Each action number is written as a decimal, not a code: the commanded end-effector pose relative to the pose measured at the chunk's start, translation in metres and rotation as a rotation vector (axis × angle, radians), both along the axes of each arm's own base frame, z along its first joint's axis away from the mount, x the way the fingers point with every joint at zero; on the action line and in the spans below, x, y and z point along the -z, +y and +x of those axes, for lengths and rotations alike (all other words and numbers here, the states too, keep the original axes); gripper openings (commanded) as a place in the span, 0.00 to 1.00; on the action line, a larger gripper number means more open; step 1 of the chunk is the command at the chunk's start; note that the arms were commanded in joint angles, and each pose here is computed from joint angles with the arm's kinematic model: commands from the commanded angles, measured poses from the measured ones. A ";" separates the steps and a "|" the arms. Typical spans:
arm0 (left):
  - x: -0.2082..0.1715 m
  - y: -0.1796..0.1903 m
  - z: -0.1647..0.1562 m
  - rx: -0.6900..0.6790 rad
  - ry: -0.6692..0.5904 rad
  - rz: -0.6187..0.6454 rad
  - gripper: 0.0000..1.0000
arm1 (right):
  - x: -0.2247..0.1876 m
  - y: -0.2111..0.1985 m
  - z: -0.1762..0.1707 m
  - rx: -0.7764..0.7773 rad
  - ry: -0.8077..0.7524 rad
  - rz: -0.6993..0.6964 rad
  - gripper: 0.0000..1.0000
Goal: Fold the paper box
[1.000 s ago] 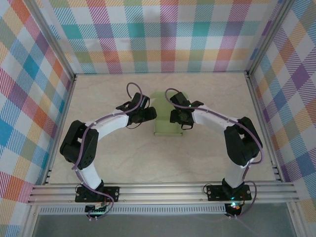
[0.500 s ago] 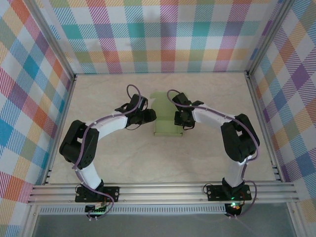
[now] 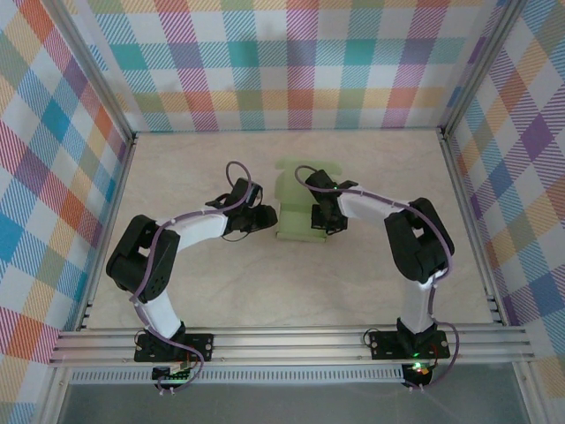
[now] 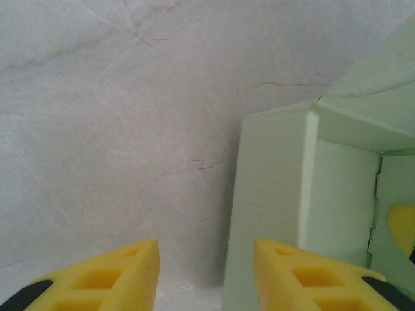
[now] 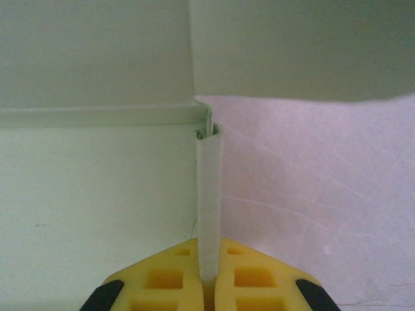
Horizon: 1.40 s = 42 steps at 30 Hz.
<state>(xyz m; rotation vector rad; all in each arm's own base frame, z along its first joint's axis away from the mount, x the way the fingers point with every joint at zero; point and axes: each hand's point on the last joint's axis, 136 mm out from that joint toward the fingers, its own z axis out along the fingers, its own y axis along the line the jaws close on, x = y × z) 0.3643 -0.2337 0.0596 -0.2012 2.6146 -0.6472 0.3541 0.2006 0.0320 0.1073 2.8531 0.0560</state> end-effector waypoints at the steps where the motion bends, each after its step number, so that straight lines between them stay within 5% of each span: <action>1: -0.013 0.002 0.000 -0.014 -0.048 -0.008 0.42 | 0.013 -0.018 -0.008 -0.041 0.067 -0.140 0.00; 6: -0.020 0.019 -0.001 -0.066 -0.093 0.013 0.42 | 0.030 -0.041 -0.015 -0.088 0.129 -0.376 0.00; 15: -0.029 0.050 -0.002 -0.136 -0.131 0.046 0.43 | 0.060 -0.050 -0.029 -0.094 0.230 -0.488 0.00; 23: -0.028 0.050 -0.003 -0.125 -0.124 0.038 0.45 | 0.024 -0.034 -0.013 -0.082 0.101 -0.381 0.00; 26: -0.030 0.049 -0.003 -0.112 -0.133 0.039 0.46 | 0.011 -0.024 -0.005 -0.079 0.055 -0.313 0.12; 30: -0.037 0.049 0.000 -0.107 -0.158 0.040 0.46 | -0.001 -0.019 -0.001 -0.069 0.019 -0.276 0.16; 42: -0.054 0.049 0.010 -0.087 -0.203 0.057 0.53 | -0.055 -0.014 0.010 -0.127 -0.170 -0.084 0.69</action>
